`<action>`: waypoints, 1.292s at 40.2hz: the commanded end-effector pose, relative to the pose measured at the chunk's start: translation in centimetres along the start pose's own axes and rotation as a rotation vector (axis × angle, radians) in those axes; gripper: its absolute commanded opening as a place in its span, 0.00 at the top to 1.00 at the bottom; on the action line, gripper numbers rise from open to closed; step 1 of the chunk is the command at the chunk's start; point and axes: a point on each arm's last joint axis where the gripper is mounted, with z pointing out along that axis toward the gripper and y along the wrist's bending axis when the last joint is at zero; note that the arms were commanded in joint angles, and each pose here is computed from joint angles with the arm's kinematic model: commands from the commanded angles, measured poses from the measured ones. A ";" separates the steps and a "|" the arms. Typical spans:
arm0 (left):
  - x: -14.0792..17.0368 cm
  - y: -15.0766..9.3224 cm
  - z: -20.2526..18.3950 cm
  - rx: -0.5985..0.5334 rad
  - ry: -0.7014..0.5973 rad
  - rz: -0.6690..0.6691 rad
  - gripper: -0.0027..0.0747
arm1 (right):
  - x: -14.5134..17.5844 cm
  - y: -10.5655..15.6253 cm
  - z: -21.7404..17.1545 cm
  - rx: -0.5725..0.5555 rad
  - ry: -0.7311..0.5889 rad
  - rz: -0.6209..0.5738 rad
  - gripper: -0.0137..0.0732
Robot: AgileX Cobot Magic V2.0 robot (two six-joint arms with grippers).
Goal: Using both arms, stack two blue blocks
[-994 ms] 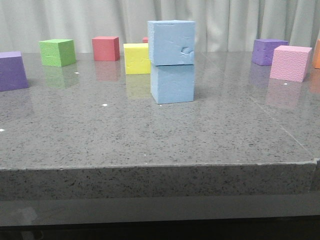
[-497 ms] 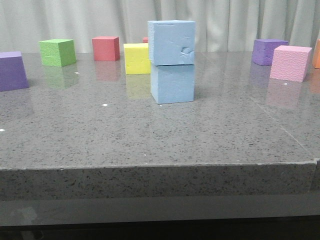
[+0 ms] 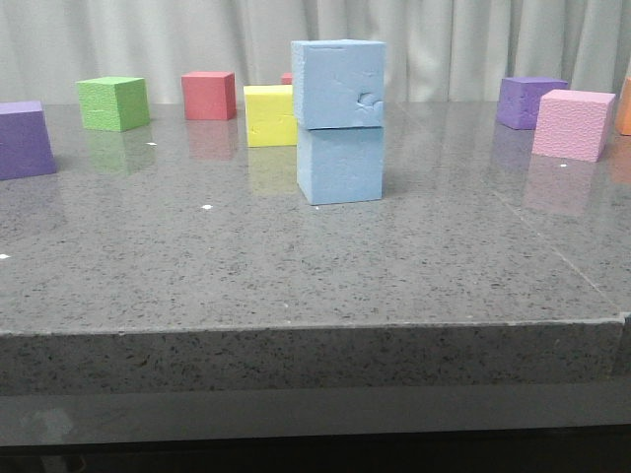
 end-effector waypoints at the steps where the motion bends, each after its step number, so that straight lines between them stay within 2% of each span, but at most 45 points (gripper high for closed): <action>1: -0.9 0.0 -0.2 -0.003 -0.102 -0.013 0.99 | 0.4 -0.6 -0.9 0.069 -0.148 0.012 0.92; 7: -0.9 0.0 -0.2 -0.003 -0.102 -0.013 0.99 | 4.5 -1.4 -1.3 0.197 -0.357 0.039 0.92; 12: -0.9 0.0 -0.2 -0.003 -0.102 -0.013 0.99 | 8.5 -1.8 -0.8 0.292 -0.471 0.050 0.92; 17: -0.9 0.0 -0.2 -0.003 -0.102 -0.013 0.99 | 11.8 -2.0 -0.1 0.351 -0.516 0.058 0.92; 25: -0.9 0.0 -0.2 -0.003 -0.102 -0.013 0.99 | 14.9 -2.1 0.9 0.404 -0.562 0.061 0.92; 44: -0.9 0.0 -0.2 -0.003 -0.102 -0.013 0.99 | 15.6 -2.2 1.4 0.404 -0.542 0.072 0.92; 52: -0.9 0.0 -0.2 -0.003 -0.102 -0.013 0.99 | 15.5 -2.2 1.3 0.374 -0.577 0.185 0.92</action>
